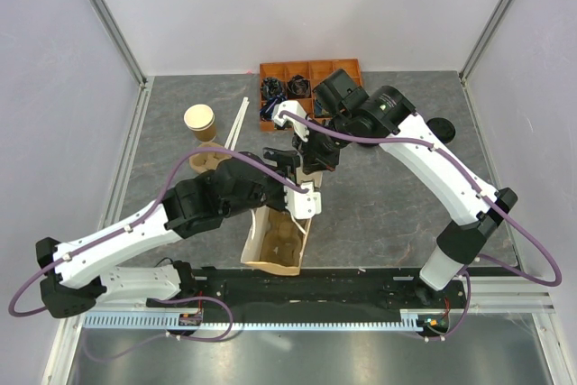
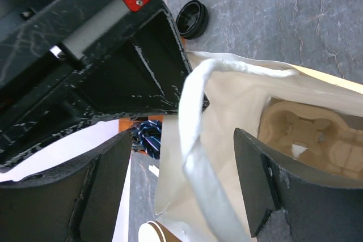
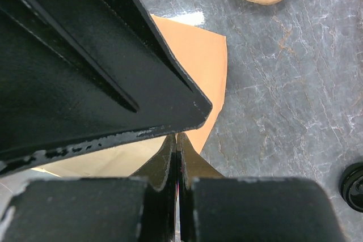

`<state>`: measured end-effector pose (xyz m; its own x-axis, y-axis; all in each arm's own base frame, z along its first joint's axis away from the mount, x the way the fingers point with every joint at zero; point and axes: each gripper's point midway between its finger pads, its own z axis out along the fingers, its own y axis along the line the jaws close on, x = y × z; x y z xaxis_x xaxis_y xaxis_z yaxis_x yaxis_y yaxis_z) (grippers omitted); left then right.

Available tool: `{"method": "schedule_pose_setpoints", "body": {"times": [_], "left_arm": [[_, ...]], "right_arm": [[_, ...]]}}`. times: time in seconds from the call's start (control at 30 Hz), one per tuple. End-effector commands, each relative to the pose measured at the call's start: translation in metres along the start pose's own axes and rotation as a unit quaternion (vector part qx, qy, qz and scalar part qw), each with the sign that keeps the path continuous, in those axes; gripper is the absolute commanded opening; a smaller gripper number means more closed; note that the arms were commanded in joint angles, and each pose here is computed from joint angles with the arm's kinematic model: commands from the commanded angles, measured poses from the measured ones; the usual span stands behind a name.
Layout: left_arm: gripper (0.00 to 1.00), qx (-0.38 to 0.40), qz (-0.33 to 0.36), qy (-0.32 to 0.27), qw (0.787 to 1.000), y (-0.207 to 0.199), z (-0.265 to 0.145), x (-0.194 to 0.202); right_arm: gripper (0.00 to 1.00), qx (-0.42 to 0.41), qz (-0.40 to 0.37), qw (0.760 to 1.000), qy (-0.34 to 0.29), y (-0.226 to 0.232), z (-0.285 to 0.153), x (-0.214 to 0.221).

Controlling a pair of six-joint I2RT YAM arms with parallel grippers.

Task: Pack the takeout coffee

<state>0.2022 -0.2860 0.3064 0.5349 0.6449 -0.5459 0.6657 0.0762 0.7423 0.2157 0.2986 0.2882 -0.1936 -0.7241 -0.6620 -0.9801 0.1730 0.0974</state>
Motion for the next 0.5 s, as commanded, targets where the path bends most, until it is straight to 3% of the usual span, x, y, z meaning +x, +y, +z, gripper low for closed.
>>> {"method": "schedule_pose_setpoints", "body": {"times": [0.0, 0.47], "left_arm": [[0.79, -0.045, 0.005, -0.041, 0.998, 0.025, -0.013, -0.018], [0.72, -0.063, 0.006, -0.07, 0.996, 0.032, -0.027, -0.026]], "right_arm": [[0.0, -0.004, -0.016, 1.0, -0.026, 0.009, -0.011, -0.009], [0.0, 0.001, -0.015, 1.0, -0.024, 0.008, -0.011, -0.007]]}}
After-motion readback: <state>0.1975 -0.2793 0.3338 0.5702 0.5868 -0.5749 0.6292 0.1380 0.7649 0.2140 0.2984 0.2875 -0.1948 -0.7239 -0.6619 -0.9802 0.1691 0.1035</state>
